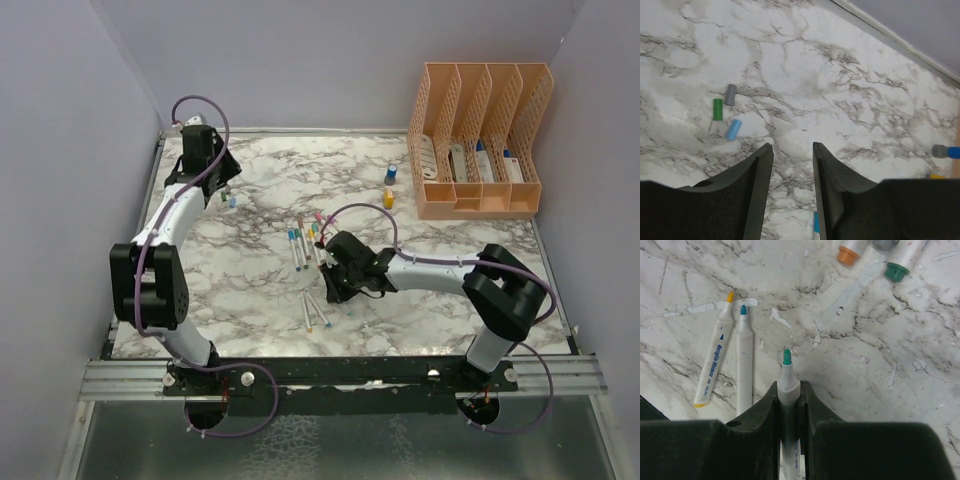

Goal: Open the pen caps

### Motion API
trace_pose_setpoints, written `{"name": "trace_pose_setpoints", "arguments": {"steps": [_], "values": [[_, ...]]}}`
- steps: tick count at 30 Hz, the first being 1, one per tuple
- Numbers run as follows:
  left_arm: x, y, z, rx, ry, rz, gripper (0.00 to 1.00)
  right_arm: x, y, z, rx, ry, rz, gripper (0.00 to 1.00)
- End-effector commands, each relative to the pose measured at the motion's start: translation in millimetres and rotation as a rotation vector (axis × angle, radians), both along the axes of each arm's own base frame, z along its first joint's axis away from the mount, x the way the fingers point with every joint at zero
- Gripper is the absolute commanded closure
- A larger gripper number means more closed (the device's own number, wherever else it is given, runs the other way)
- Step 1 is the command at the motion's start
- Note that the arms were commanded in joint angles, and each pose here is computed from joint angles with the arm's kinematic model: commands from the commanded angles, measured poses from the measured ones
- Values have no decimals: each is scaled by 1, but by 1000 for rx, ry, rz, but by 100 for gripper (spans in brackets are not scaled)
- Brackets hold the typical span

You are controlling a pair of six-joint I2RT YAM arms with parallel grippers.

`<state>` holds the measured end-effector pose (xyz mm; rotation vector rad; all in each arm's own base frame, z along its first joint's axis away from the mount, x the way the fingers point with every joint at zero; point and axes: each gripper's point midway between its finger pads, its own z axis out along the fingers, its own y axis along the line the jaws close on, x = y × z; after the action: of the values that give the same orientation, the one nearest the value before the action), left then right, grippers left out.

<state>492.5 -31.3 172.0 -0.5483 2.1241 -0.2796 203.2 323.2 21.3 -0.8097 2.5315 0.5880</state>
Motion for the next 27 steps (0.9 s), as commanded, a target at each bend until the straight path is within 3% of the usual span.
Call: {"name": "trace_pose_setpoints", "arguments": {"steps": [1,3,9,16,19,27], "values": [[-17,-25,17,-146,-100,-65,59,-7,17,1,31,20,-6,92],[-26,-29,18,-171,-129,-77,59,-9,18,0,31,27,-12,86],[-50,-39,11,-221,-134,-98,59,-5,19,15,45,5,-42,50],[-74,-55,7,-274,-150,-147,58,43,15,84,54,-227,-107,37],[-87,-65,5,-294,-161,-169,53,78,2,102,23,-299,-153,36],[-107,-86,12,-330,-198,-230,42,168,-48,88,-198,-398,-223,35]]}}
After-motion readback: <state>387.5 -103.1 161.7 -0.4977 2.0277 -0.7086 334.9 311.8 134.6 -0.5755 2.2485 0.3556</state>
